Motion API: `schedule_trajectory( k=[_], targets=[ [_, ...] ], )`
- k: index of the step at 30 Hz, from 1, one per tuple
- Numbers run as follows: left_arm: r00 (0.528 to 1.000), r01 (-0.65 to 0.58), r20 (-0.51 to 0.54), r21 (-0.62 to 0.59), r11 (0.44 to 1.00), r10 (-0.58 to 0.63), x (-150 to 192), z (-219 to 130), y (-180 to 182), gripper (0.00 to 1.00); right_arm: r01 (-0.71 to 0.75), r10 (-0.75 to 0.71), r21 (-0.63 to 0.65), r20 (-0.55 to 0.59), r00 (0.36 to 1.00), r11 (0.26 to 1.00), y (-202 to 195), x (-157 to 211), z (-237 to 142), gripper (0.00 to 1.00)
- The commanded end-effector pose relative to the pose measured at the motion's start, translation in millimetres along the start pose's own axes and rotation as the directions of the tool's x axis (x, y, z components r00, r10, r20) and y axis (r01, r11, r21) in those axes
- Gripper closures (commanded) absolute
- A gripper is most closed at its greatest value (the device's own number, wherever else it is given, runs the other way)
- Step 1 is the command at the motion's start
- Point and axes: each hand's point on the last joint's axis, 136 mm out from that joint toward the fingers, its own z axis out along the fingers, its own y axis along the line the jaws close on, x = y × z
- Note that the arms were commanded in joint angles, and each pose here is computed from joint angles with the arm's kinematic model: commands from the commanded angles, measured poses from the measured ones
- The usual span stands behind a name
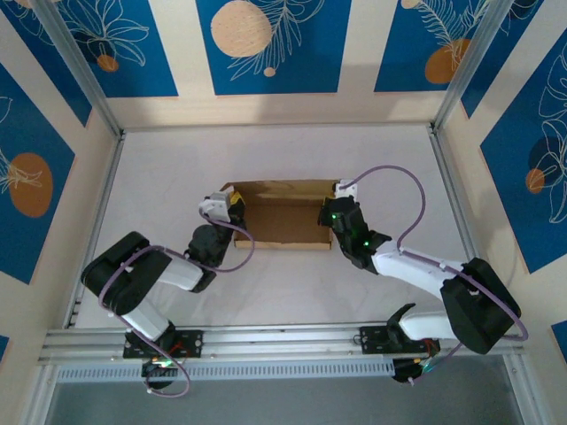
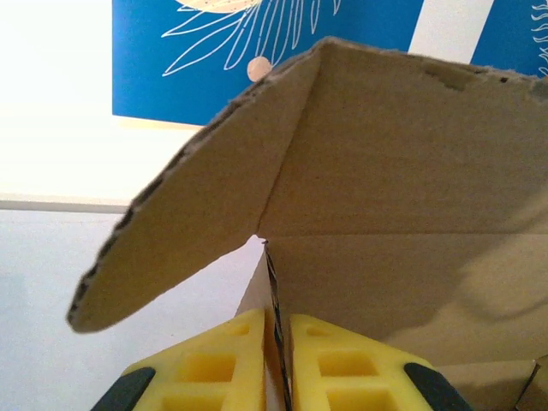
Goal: Fold the paper box
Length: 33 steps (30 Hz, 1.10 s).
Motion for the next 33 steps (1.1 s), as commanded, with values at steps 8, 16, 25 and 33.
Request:
schedule_trajectory(
  k=[8, 16, 25, 33],
  targets=[
    [0.99, -0.059, -0.116, 0.154, 0.986, 0.077, 37.7, -19.7, -26.7, 0.86, 0.024, -0.031, -0.173, -0.041, 0.999, 0.985, 29.8, 33.0, -24.1, 0.98],
    [0.986, -0.114, -0.1, 0.151, 0.982, 0.13, 34.2, -24.0, -24.0, 0.88, -0.022, 0.011, -0.173, -0.061, 0.998, 0.985, 26.0, 41.8, -26.5, 0.9],
    [0.975, -0.164, -0.122, 0.162, 0.973, 0.185, 44.8, -28.1, -21.6, 0.91, -0.204, 0.192, -0.128, -0.095, 0.977, 0.971, 12.6, 59.9, -26.3, 0.87],
    [0.963, -0.238, -0.09, 0.156, 0.958, 0.254, 35.9, -31.2, -18.9, 0.93, -0.192, 0.187, -0.104, -0.055, 0.981, 0.976, 0.9, 51.0, -36.2, 0.7]
  ],
)
